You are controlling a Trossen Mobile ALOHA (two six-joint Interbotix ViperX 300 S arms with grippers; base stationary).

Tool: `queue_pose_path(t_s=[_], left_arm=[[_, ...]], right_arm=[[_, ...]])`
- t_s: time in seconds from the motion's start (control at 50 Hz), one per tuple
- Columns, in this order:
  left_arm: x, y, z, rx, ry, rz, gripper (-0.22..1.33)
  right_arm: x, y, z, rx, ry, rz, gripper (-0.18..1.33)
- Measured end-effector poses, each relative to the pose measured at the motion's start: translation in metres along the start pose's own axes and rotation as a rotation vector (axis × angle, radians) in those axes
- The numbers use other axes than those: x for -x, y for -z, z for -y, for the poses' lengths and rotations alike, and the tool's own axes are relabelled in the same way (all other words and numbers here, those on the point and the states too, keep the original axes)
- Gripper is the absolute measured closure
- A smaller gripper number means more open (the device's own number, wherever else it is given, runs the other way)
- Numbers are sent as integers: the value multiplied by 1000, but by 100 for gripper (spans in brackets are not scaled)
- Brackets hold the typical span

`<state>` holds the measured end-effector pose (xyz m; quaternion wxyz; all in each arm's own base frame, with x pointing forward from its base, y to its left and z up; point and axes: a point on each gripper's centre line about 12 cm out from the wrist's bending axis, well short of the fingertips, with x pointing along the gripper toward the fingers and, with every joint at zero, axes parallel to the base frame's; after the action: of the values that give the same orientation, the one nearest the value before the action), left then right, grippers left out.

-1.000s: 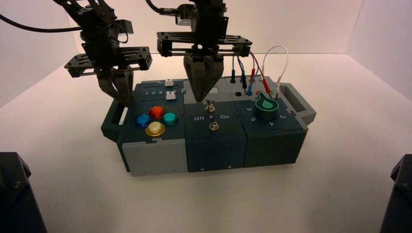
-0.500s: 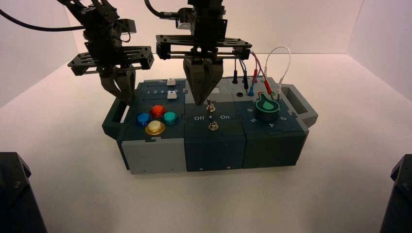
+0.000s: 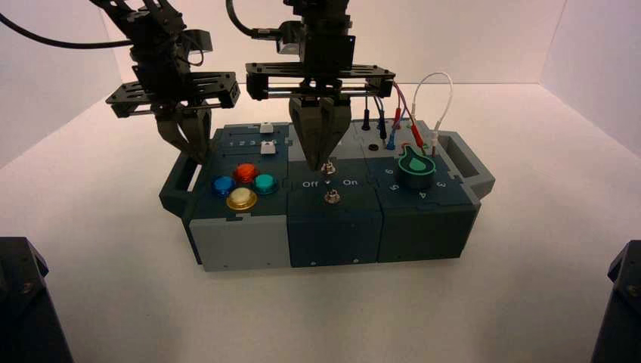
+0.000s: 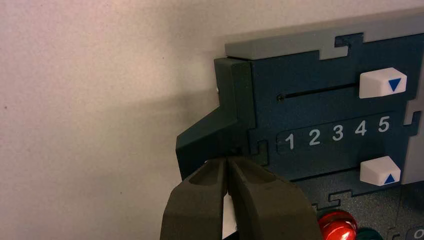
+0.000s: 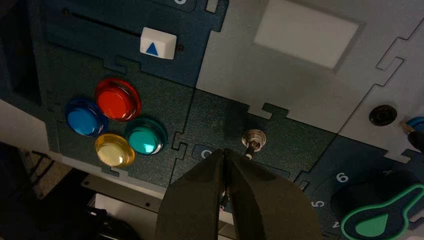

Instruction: Flip the top switch on with the right gripper.

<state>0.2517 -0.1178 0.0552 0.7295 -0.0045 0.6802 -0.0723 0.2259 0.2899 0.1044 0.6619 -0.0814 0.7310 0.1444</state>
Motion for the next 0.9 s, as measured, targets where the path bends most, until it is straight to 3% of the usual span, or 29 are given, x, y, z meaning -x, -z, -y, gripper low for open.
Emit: queue_pose_path(t_s=[0.9], left_arm=[[-1, -3, 2, -2, -3, -23, 127]], right_arm=[[4, -3, 5, 18, 75, 13, 130]])
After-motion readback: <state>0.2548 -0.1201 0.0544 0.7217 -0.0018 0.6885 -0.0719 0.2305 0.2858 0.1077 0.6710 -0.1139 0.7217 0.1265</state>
